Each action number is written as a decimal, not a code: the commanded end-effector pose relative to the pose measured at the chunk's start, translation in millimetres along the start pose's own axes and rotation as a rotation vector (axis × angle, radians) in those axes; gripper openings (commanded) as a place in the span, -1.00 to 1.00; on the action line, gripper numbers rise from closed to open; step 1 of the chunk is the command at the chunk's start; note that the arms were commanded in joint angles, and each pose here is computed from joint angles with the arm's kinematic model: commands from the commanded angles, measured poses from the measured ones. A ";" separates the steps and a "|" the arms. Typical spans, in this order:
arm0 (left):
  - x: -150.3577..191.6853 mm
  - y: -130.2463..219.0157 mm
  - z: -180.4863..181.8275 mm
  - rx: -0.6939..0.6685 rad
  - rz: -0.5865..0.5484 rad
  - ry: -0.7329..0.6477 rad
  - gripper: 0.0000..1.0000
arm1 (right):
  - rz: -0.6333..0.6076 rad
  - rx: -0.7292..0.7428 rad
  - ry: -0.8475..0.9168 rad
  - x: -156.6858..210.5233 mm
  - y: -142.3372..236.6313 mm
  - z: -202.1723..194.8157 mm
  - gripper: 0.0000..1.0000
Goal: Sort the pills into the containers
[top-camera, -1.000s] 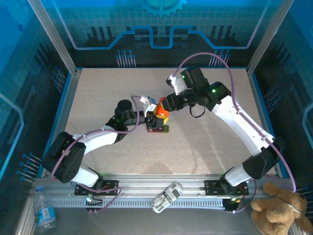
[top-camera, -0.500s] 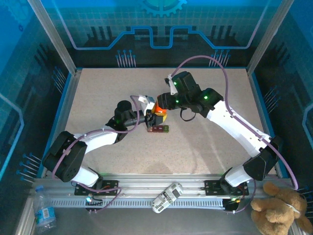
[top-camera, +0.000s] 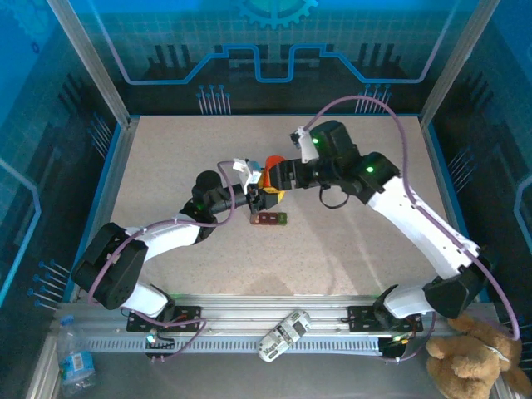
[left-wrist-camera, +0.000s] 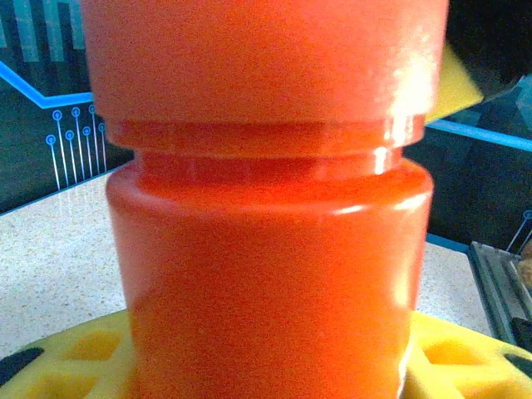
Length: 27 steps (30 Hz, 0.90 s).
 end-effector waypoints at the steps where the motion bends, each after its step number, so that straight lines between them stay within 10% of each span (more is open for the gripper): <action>1: -21.7 0.3 0.1 0.013 -0.071 -0.087 -1.00 | 0.006 -0.064 0.051 5.9 35.1 4.9 0.67; 27: -31.9 2.6 -13.9 0.179 -0.004 -0.113 -1.00 | 0.263 -0.002 0.331 -22.5 6.3 16.9 0.67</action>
Point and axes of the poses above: each hand's point on the last joint's axis, 136 mm out from that joint toward the fingers, its own y axis back along the fingers, its own z axis along the line the jaws close on, x = y × z, the point moved 8 cm from there along y, back along the fingers, and after that the axes turned 14 degrees about -y, right-handed, at the moved point
